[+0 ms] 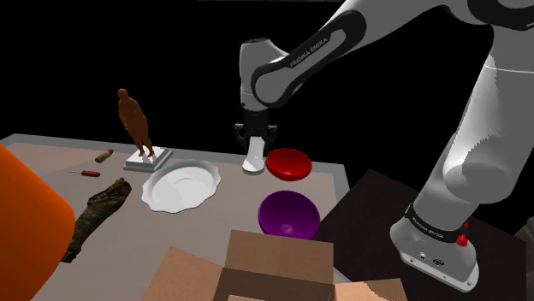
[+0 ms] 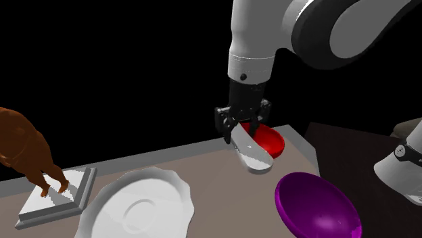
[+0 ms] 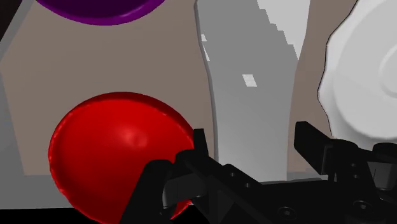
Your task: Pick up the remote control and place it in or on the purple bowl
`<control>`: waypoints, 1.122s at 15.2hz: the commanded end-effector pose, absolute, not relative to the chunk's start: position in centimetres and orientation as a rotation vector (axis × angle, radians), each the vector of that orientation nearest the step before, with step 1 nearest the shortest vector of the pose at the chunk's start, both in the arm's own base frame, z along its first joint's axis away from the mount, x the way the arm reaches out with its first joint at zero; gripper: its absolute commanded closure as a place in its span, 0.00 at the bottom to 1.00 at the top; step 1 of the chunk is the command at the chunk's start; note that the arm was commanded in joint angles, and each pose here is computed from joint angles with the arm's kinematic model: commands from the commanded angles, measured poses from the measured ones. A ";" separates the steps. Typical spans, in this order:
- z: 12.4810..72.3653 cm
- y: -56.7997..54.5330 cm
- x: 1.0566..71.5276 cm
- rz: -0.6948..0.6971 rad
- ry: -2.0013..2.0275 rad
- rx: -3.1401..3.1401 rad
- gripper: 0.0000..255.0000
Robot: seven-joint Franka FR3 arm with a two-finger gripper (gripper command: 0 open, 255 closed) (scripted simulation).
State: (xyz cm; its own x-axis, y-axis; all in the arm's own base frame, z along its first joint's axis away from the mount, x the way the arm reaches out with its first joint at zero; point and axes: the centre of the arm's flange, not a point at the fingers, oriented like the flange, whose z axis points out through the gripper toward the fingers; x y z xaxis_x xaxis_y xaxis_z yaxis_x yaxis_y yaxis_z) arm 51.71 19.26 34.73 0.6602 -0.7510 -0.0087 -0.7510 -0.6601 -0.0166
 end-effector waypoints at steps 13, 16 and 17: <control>35.2 24.3 33.8 0.000 1.288 -2.844 1.00; 34.2 24.8 32.2 0.000 1.288 -2.844 1.00; 33.7 24.8 32.2 0.000 1.288 -2.844 1.00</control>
